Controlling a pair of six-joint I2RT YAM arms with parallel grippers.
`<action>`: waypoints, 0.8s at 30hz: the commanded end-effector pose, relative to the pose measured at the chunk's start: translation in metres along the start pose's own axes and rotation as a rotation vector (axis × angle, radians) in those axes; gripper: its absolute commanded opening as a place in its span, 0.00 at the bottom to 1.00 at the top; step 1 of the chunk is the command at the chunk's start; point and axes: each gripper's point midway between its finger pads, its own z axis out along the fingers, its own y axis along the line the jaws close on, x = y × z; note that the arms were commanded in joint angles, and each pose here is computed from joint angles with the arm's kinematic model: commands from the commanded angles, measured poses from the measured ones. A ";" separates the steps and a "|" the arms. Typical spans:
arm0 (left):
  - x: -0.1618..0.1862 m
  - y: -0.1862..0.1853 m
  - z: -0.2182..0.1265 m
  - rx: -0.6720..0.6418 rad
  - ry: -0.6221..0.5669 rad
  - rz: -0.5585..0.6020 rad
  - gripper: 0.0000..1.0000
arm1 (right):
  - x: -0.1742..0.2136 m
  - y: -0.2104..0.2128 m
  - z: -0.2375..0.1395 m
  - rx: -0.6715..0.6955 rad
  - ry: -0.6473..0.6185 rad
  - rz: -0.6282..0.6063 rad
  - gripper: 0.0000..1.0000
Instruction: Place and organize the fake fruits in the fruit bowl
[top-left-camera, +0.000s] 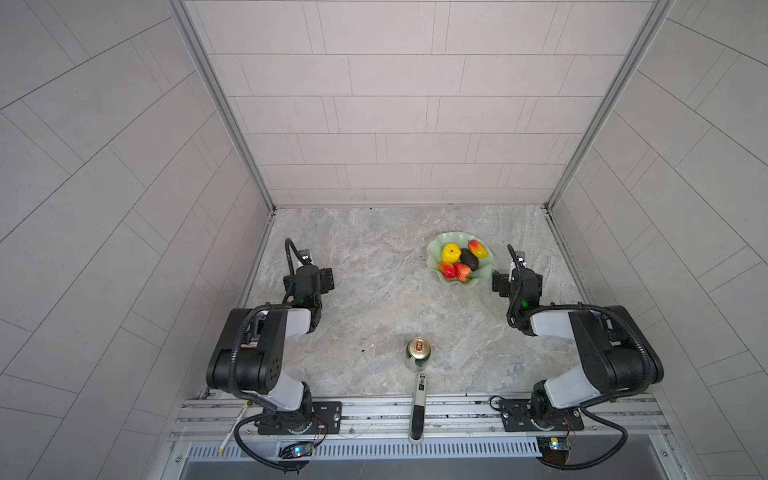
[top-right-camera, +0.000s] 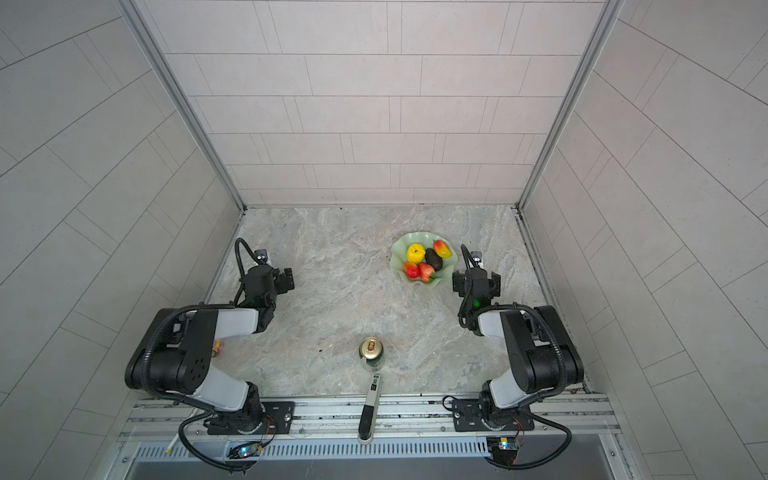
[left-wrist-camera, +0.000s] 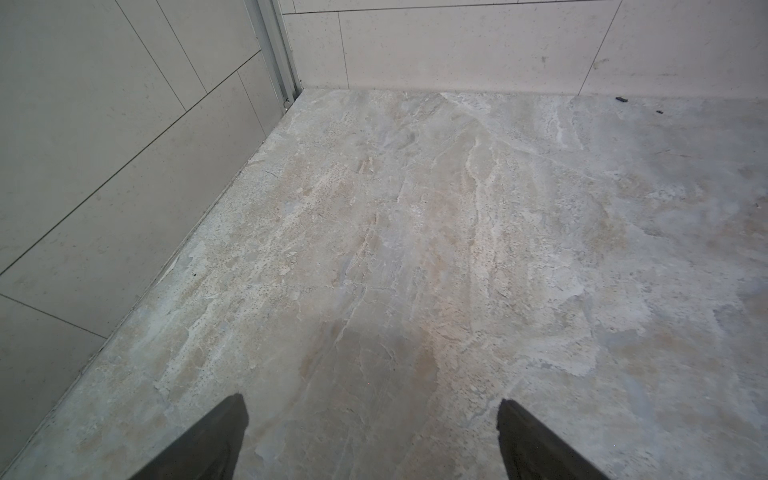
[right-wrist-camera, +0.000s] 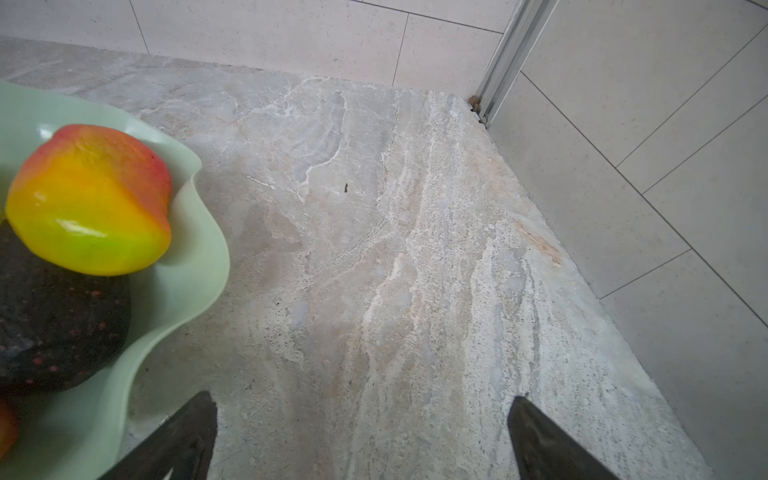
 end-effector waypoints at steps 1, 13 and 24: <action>-0.004 0.000 -0.003 -0.002 -0.025 -0.009 1.00 | -0.010 -0.001 0.000 0.003 -0.030 0.021 1.00; -0.004 -0.003 -0.004 -0.009 -0.022 0.012 1.00 | -0.011 0.001 -0.001 -0.001 -0.036 0.012 1.00; -0.005 -0.003 -0.004 -0.009 -0.025 0.011 1.00 | -0.011 -0.011 -0.026 0.010 -0.166 0.070 1.00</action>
